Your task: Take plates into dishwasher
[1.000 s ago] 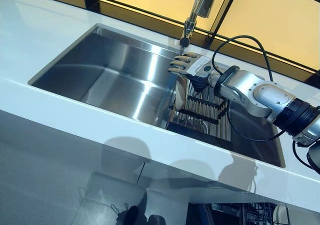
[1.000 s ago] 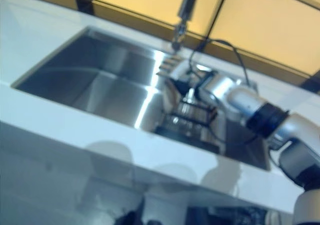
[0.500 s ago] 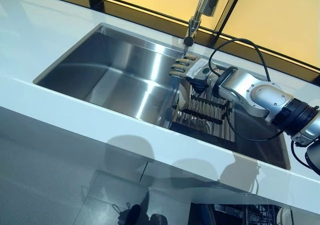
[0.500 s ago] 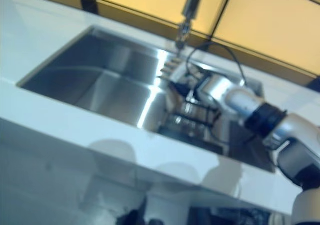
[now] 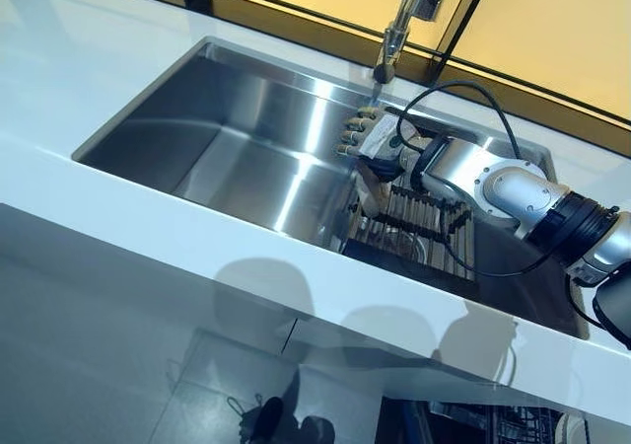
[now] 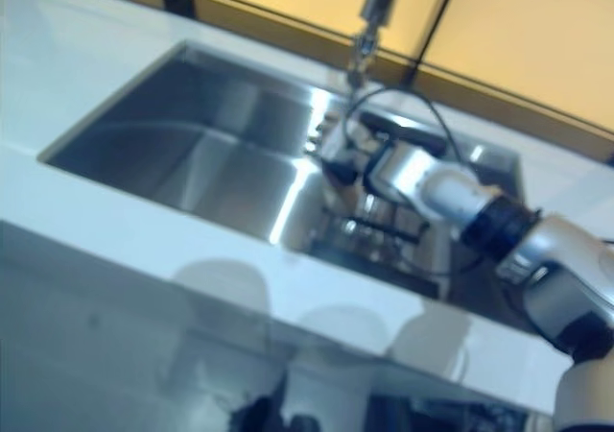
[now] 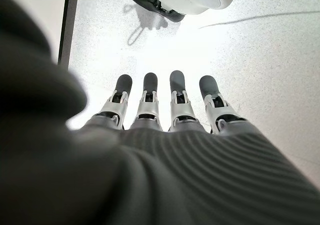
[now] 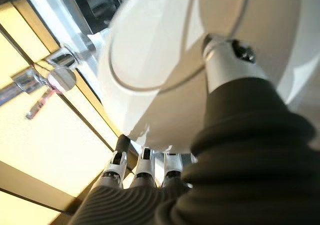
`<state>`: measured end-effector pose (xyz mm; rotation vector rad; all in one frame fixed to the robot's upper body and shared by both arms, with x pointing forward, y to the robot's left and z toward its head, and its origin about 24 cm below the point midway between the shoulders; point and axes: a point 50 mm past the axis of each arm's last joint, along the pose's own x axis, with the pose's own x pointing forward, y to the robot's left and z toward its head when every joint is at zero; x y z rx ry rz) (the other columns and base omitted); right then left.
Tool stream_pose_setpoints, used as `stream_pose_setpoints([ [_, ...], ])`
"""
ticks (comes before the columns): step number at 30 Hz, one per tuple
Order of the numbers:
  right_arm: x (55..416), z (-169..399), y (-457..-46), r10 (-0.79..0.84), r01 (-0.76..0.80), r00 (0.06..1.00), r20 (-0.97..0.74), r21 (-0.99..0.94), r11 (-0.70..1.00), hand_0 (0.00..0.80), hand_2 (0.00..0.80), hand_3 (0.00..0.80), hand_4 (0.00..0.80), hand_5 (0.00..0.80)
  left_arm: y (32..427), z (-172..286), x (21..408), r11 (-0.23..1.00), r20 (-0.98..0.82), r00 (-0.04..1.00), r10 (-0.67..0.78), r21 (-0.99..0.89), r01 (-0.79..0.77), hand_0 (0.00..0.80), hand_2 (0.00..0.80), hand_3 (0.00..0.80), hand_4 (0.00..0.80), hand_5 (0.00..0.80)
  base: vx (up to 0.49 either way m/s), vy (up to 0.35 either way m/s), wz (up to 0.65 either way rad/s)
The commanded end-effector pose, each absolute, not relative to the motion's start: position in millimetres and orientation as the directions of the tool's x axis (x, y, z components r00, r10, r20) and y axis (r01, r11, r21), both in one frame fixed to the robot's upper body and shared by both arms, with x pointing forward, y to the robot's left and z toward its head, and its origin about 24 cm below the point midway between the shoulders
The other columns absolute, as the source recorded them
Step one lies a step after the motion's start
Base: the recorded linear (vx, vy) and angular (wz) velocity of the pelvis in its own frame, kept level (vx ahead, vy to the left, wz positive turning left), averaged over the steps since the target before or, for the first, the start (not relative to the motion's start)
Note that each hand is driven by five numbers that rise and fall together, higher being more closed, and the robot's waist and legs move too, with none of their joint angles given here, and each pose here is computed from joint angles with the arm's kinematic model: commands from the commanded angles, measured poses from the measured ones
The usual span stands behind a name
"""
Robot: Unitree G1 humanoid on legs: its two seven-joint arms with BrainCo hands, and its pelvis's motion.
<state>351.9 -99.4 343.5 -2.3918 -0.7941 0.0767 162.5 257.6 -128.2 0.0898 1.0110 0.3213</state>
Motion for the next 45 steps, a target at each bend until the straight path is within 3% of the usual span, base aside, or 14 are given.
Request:
stream_pose_setpoints([
  [1,356,345,-107,0.490,0.462,0.868,0.078,-0.487,-0.741,0.800,0.800,0.800,0.800,0.800,254,-130,159,0.948,-0.817,0.491,0.301,0.203,-0.244,0.000,0.000,0.000,0.000,0.000,-0.007,0.001,0.06],
  [23,366,347,-133,0.377,0.353,0.925,0.055,-0.496,-0.793,0.800,0.800,0.800,0.800,0.800,260,-132,153,0.946,-0.823,0.472,0.317,0.234,-0.226,0.000,0.000,0.000,0.000,0.000,0.001,0.001,0.00],
  [45,361,364,-169,0.326,0.321,0.936,0.131,-0.698,-0.641,0.800,0.800,0.800,0.800,0.800,263,-137,141,0.940,-0.837,0.434,0.334,0.263,-0.217,0.000,0.000,0.000,0.000,0.000,0.017,0.012,-0.08],
])
